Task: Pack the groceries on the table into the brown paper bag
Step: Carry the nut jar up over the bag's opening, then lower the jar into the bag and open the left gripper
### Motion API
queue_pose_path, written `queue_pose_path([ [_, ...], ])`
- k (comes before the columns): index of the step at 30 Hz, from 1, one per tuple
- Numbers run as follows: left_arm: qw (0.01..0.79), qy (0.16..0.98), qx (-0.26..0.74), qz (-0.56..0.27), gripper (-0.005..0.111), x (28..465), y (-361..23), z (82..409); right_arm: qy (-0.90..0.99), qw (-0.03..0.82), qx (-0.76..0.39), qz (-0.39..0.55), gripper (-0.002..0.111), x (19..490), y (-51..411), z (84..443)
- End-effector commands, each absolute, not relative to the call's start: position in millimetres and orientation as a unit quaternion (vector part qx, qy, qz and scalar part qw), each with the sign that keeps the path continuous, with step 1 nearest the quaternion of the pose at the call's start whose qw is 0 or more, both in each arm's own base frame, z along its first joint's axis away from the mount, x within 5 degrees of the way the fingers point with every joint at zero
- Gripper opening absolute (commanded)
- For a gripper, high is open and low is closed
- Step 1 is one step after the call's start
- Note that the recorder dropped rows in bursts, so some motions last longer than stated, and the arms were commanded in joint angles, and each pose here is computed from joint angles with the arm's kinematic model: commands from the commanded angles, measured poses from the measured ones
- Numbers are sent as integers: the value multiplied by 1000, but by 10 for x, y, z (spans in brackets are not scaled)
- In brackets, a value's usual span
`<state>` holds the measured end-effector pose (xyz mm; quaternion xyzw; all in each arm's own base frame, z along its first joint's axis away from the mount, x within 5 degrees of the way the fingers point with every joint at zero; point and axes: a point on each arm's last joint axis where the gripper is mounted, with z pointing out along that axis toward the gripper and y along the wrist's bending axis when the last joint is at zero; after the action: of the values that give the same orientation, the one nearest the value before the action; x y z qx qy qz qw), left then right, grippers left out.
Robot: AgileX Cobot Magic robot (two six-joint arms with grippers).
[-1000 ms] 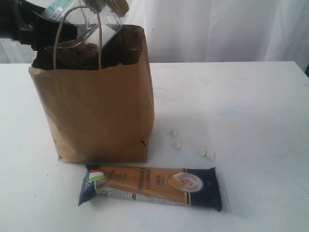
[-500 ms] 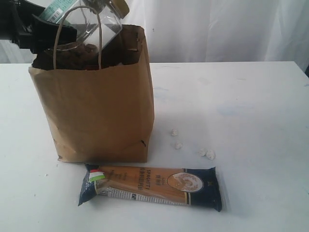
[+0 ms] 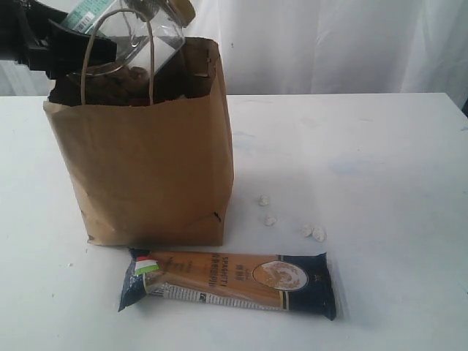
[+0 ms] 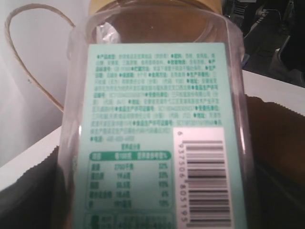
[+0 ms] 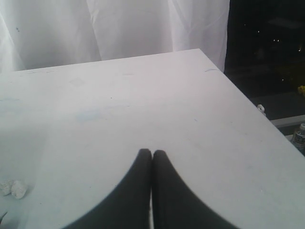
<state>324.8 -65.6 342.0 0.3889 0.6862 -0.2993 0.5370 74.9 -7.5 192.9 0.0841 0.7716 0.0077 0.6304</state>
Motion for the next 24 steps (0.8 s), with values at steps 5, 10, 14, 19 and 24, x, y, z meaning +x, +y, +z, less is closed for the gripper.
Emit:
queue_pose_path([
  [5,549,677,379,-309,55,3207,-662,3516,770,632,87,10,0,745,-74,1928],
  [10,529,700,336,-343,55,3207,-662,3516,770,632,87,10,0,745,-74,1928],
  [14,528,701,334,-344,58,3207,-662,3516,770,632,87,10,0,745,-74,1928],
  [19,528,701,334,-344,86,3207,-662,3516,770,632,87,10,0,745,-74,1928],
  [24,528,701,333,-345,102,3207,-662,3516,770,632,87,10,0,745,-74,1928],
])
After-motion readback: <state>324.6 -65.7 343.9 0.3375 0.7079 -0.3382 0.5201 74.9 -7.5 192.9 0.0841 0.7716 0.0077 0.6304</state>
